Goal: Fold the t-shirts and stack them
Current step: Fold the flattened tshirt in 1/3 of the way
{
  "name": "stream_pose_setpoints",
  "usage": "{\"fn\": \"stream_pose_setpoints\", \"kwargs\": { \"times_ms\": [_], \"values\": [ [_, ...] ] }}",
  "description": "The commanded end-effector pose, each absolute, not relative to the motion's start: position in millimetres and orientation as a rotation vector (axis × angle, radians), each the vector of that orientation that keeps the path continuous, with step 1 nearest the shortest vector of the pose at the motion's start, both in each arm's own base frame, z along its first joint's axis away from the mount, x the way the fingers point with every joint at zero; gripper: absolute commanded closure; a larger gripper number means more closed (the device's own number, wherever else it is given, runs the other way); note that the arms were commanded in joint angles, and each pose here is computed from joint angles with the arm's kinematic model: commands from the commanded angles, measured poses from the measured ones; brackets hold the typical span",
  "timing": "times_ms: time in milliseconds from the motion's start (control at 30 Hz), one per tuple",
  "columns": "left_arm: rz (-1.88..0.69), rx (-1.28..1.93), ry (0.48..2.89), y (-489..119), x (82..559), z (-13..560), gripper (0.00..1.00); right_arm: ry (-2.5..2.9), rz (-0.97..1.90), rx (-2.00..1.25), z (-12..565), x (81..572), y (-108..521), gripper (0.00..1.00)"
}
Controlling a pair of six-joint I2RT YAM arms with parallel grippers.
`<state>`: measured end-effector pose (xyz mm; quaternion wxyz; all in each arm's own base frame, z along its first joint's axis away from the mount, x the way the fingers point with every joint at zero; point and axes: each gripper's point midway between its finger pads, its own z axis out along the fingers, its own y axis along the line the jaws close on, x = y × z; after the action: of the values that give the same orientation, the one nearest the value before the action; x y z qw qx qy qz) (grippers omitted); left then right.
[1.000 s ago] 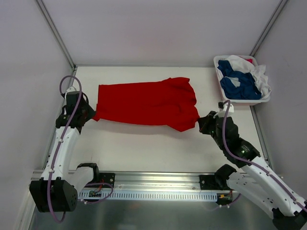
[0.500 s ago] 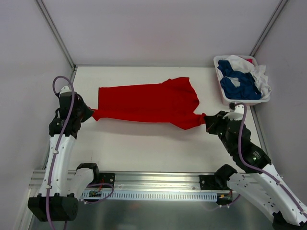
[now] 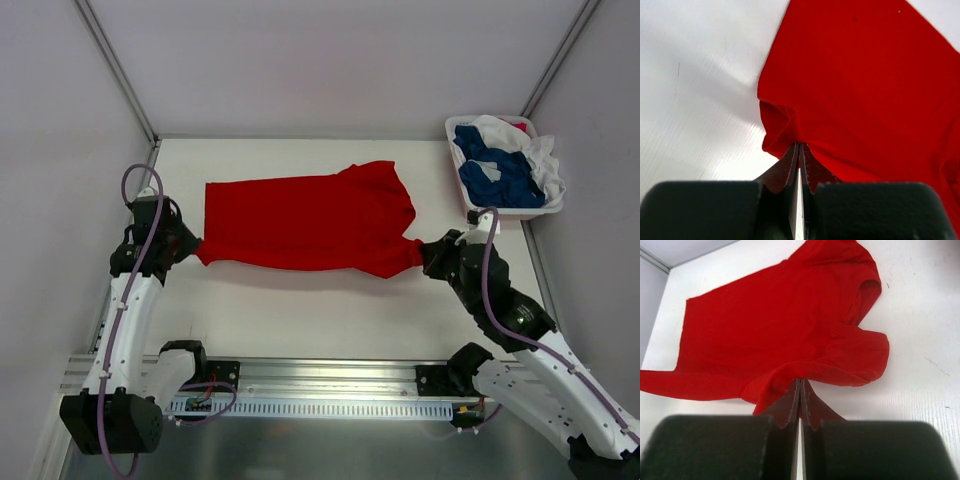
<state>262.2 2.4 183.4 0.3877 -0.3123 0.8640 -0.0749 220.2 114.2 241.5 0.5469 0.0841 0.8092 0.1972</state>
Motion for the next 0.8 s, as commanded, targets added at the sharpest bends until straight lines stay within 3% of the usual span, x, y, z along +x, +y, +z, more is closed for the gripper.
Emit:
{"fn": "stream_pose_setpoints", "kwargs": {
  "times_ms": [0, 767],
  "values": [
    [-0.191, -0.813, 2.207, 4.0, 265.0, 176.5, 1.00, 1.941, 0.464, 0.213, 237.9, 225.3, 118.6, 1.00],
    [-0.098, -0.835, 2.278, 15.9, 309.3, 138.2, 1.00, 2.042, 0.255, 0.171, 199.9, 274.1, 122.0, 1.00]
  ]
}}
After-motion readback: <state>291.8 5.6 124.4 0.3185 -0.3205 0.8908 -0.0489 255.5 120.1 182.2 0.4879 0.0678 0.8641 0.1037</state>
